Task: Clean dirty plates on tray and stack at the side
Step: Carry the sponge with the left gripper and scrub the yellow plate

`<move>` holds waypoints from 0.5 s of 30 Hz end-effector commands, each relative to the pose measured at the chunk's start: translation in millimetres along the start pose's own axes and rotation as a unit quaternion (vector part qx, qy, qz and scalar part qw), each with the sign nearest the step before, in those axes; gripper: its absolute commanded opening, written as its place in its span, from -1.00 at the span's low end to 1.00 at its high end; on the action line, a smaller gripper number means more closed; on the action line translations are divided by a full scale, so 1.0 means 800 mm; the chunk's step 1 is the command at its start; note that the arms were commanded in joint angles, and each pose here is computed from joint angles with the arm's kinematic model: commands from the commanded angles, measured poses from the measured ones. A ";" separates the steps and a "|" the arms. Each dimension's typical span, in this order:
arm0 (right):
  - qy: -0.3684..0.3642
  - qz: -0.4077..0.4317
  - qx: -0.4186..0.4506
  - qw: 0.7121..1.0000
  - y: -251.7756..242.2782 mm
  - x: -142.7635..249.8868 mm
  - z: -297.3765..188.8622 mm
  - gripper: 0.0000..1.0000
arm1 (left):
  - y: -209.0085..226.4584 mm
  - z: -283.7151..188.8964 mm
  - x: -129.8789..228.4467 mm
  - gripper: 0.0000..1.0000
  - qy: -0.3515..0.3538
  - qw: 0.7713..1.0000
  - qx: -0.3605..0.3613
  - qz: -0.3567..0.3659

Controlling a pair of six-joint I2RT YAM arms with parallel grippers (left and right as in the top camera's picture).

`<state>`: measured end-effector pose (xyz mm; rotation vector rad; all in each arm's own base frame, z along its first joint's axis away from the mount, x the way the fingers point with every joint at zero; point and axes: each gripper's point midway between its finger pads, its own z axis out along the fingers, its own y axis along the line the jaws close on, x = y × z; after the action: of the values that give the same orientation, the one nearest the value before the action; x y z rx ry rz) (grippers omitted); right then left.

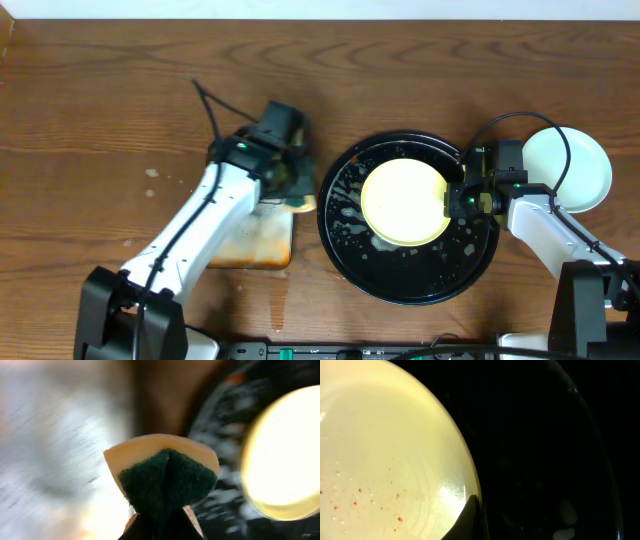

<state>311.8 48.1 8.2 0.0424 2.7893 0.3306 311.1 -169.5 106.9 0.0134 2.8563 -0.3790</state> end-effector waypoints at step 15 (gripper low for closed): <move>0.019 0.009 -0.011 1.000 0.023 0.012 0.011 -0.97 | -0.223 0.068 0.010 -0.85 0.014 0.975 0.224 0.003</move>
<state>311.0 60.0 7.9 0.0508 2.7930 0.3459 325.5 -328.7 113.7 0.1215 2.6586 -0.8858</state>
